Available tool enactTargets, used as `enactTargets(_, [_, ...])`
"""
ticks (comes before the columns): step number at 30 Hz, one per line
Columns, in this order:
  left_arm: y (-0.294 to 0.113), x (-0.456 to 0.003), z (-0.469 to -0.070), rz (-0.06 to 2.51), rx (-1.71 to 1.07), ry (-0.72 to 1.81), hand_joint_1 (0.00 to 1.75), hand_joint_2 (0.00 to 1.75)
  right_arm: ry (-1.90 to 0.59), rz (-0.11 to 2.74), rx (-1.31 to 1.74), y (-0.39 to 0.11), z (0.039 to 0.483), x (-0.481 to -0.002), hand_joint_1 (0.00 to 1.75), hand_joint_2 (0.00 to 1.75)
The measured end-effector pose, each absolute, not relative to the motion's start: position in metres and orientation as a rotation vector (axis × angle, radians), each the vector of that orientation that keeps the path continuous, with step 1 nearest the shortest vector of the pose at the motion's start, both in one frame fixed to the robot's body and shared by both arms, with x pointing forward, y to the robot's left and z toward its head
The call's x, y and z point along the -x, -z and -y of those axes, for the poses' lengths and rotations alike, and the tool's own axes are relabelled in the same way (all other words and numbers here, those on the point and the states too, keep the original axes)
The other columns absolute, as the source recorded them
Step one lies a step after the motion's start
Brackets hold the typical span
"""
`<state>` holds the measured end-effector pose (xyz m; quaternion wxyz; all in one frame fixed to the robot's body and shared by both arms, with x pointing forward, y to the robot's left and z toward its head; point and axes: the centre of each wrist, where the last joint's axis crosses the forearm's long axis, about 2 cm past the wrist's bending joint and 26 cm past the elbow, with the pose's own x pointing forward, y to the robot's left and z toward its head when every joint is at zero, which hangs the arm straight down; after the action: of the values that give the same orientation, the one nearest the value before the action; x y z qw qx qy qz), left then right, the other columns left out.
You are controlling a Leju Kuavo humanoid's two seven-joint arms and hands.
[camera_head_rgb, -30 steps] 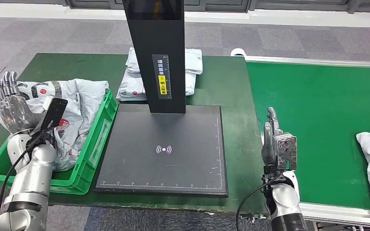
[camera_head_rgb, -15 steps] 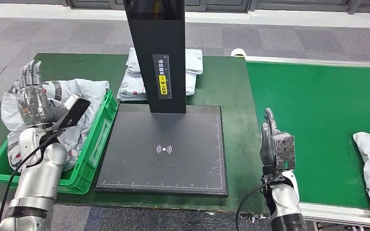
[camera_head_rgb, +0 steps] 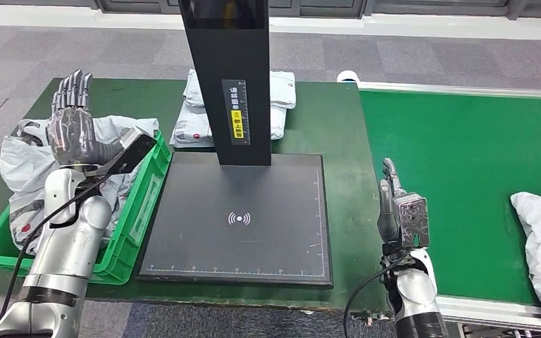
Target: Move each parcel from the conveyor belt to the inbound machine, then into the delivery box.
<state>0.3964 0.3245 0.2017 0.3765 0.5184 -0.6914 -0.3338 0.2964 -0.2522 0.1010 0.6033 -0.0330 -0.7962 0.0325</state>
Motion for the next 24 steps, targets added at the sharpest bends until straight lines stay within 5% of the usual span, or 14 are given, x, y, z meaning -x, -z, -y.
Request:
enactTargets(10, [-0.212,-0.409,-0.306,1.911,-0.557,0.672,0.0,1.75,-0.063,1.85,0.093,-0.105,0.256,-0.296,0.0,0.0])
enactTargets(16, [-0.202,-0.41,-0.251,2.07,-0.032,0.428,0.0,1.75,-0.048,1.871,0.115,-0.113,0.257,-0.305,0.0,0.0])
enactTargets(20, [-0.18,-0.395,-0.204,2.058,0.164,0.335,0.0,1.75,-0.064,1.844,0.215,-0.108,0.258,-0.305,0.0,1.75])
enactTargets(24, [-0.16,-0.378,-0.165,1.998,0.284,0.292,0.0,1.75,-0.116,1.767,0.388,-0.102,0.261,-0.304,0.0,1.75])
